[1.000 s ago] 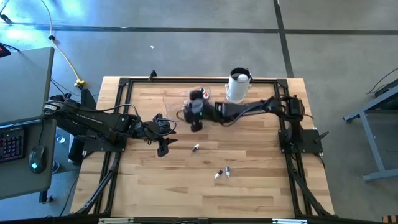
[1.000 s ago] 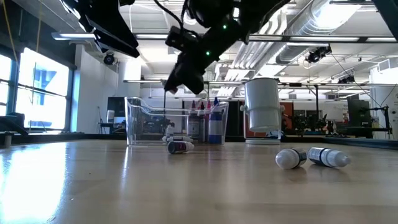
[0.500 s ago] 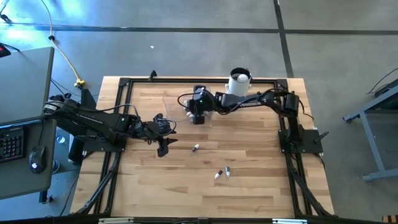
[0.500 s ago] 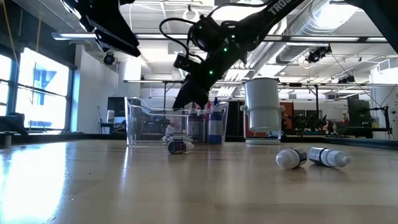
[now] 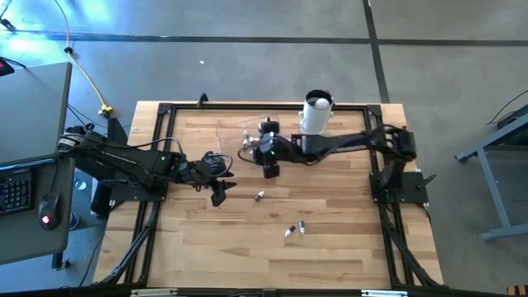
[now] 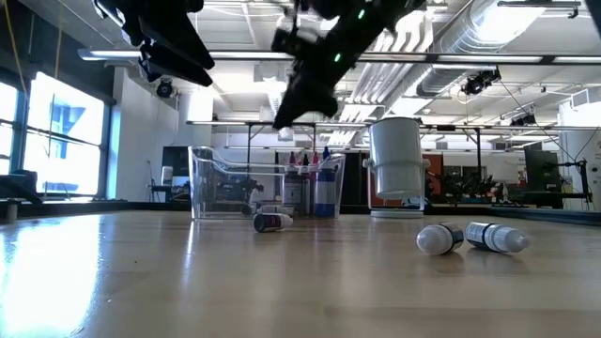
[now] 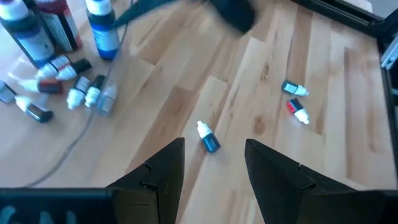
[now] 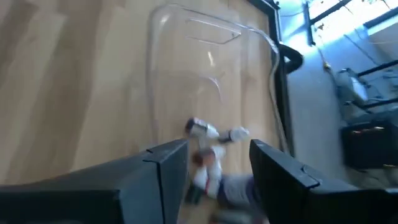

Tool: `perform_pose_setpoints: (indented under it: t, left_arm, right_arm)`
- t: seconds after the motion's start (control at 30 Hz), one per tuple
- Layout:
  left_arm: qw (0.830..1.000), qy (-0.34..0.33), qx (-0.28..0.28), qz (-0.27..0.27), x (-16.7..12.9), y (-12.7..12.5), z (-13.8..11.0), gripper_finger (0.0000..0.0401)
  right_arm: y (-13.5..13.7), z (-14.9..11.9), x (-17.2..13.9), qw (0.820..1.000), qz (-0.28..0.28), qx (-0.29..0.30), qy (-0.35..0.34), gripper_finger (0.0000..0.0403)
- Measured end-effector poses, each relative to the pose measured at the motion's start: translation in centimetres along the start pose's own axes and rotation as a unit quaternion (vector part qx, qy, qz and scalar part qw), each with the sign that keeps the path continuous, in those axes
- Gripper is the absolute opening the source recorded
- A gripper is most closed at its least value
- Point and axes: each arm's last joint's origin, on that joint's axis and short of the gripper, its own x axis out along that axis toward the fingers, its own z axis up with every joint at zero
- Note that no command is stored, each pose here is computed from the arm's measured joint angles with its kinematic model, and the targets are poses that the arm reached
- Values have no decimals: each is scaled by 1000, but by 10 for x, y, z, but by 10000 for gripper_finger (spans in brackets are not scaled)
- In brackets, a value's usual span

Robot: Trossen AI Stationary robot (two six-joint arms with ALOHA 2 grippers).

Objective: Pick & Place food coloring
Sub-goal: Put the small green food coloring bottle into the transparent container

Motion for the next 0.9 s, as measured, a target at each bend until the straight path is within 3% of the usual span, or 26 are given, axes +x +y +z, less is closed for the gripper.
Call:
perform_pose_setpoints:
  t: [0.2,0.37,0.5,0.67,0.77,0.9]
  left_arm:
    - [999,11,-24,29,14,-1,-6,168]
    - [996,58,-15,72,46,0,-25,168]
    - [998,25,18,52,68,-10,-23,168]
    - [1000,-13,19,-2,86,-21,-19,168]
    - [1000,-3,-4,2,94,-21,-24,168]
    - [997,11,-67,22,107,-9,-26,168]
  right_arm:
    - [5,9,-70,999,-17,23,23,152]
    - [-7,8,-104,992,-45,113,13,140]
    - [-18,5,-106,986,-67,150,14,131]
    - [-19,-9,-90,986,-41,161,26,122]
    - [-17,-18,-80,991,-21,125,33,118]
    - [-21,-17,-79,990,-20,137,7,117]
